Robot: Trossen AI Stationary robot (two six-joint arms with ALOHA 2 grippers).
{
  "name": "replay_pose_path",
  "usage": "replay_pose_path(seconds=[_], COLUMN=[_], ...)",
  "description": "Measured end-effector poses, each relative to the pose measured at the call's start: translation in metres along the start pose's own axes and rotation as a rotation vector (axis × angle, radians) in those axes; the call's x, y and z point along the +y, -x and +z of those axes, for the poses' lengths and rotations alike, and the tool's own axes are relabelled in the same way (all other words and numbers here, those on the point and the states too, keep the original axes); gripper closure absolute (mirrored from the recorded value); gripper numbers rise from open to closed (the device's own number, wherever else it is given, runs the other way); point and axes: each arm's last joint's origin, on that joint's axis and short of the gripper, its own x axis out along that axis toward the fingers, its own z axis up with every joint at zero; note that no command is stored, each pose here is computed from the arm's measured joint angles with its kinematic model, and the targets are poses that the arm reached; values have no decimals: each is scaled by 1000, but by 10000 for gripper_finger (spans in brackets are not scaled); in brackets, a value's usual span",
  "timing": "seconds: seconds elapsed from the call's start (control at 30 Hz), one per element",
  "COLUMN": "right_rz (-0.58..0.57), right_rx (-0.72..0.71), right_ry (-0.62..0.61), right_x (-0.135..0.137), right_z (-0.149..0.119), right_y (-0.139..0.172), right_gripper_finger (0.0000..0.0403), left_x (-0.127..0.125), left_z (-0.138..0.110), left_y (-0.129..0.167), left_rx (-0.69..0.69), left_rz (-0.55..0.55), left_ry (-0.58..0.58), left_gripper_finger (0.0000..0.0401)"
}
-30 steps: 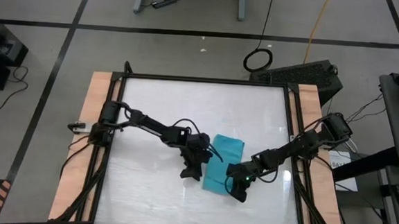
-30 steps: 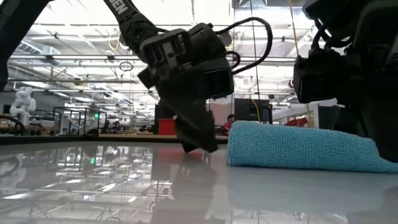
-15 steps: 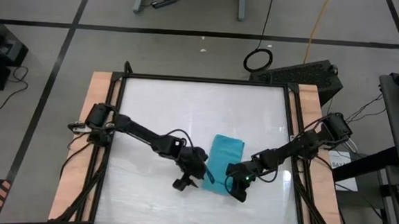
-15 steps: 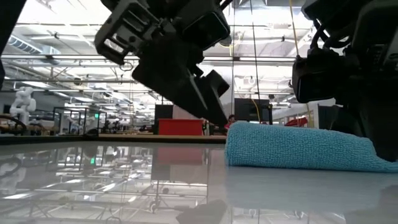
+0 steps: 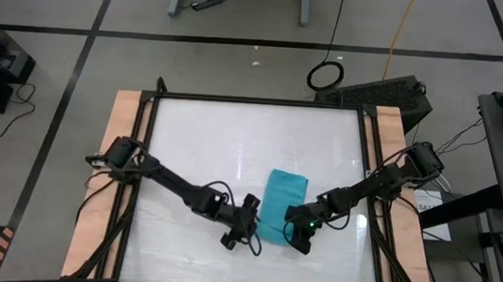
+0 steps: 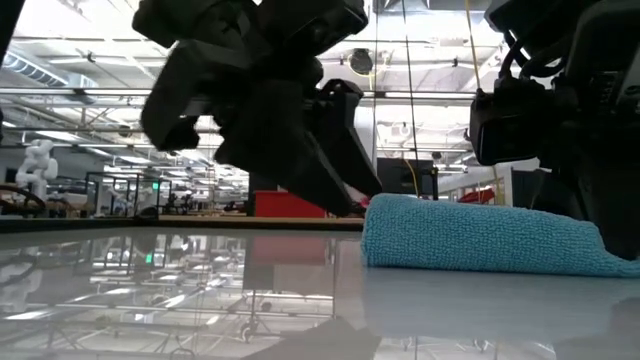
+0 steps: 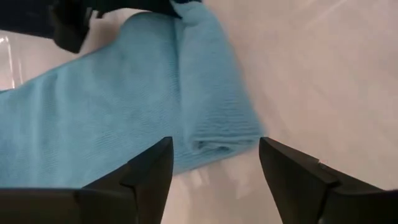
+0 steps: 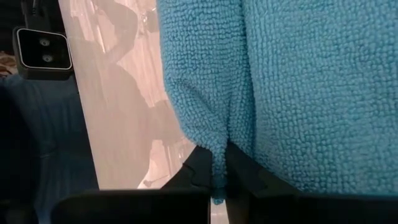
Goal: Roll towel
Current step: Roll the blue towel
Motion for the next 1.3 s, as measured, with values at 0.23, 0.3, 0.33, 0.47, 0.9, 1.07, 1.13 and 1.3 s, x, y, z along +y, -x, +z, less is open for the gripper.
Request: replay_pose_path(seconds=[0.23, 0.3, 0.33, 0.47, 0.9, 1.07, 1.13, 1.3], right_rz=[0, 0, 0, 1, 2, 2, 1, 1], right_rx=[-1, -1, -1, -1, -7, -7, -7, -10], right_ry=[-4, -4, -4, -5, -3, -3, -3, -4], right_x=[0, 0, 0, 0, 0, 0, 0, 0], right_z=[0, 0, 0, 0, 1, 1, 1, 1], right_y=[0, 0, 0, 0, 0, 0, 0, 0], right_gripper_finger=[397, 397, 397, 397, 397, 397, 397, 397], left_x=[0, -2, -2, -4, -3, -7, -9, -9], left_z=[3, 6, 6, 3, -2, -8, -12, -14], left_y=[0, 0, -1, -9, -20, -28, -33, -36], left_rx=[-36, -85, -104, -105, -89, -80, -66, -48], left_rz=[-45, -109, -131, -137, -32, -94, -114, -92], left_ry=[4, 5, 4, 4, -28, -38, -26, 25], left_gripper_finger=[166, 166, 166, 166, 166, 166, 166, 166])
